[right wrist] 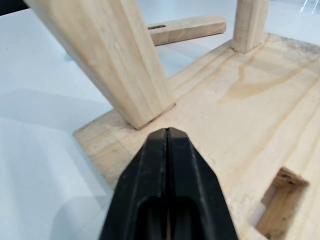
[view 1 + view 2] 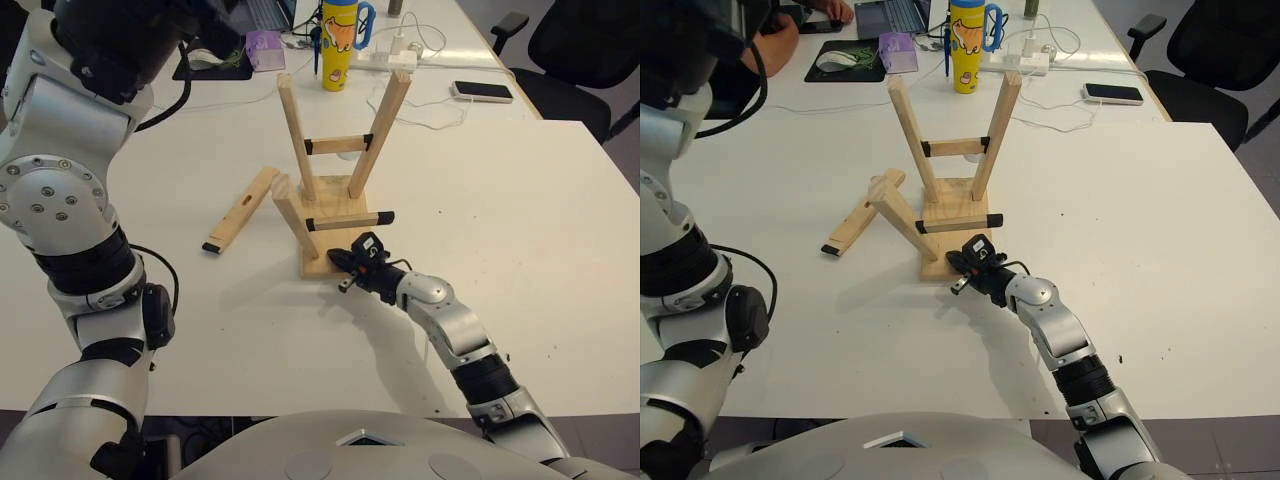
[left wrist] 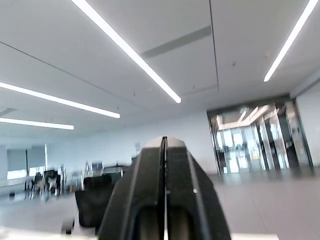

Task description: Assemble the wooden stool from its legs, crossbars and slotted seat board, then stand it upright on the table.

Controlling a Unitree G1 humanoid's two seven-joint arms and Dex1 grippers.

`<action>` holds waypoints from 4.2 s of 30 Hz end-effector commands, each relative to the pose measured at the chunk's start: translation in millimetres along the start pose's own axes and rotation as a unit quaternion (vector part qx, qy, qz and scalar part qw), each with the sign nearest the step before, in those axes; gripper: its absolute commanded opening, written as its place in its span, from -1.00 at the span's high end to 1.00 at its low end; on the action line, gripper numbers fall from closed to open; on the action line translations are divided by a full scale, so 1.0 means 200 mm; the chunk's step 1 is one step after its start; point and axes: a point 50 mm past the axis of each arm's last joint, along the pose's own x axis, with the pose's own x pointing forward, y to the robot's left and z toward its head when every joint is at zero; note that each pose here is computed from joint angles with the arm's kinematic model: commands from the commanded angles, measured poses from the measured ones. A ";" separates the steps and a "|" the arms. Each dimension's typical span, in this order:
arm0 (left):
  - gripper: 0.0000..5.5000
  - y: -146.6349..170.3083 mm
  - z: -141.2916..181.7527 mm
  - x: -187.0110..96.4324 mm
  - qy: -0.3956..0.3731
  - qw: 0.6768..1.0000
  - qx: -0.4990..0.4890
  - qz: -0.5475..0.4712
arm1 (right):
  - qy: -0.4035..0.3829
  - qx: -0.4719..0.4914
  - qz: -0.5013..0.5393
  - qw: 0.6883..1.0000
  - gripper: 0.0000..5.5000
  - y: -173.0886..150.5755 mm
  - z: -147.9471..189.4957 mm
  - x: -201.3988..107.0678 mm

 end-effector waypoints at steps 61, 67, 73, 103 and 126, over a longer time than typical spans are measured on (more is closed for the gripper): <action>-0.45 0.26 -0.94 -0.88 0.392 0.832 -0.050 0.390 | -0.033 0.084 0.149 0.985 0.28 0.09 -0.05 -0.21; -0.45 0.25 -1.04 -0.89 0.427 0.822 -0.076 0.370 | -0.033 0.077 0.137 0.987 -0.04 0.09 -0.05 -0.21; -0.36 0.26 -1.05 -0.94 0.456 0.802 -0.074 0.378 | -0.028 0.060 0.122 0.990 -0.06 0.06 -0.03 -0.20; 0.40 0.27 -0.45 -0.89 0.222 0.903 0.090 0.357 | -0.082 0.220 0.265 0.935 -0.06 0.05 0.18 -0.42; 0.52 0.06 -0.63 -1.07 0.414 0.860 -0.017 0.298 | -0.058 0.217 0.203 0.953 -0.06 0.08 0.06 -0.35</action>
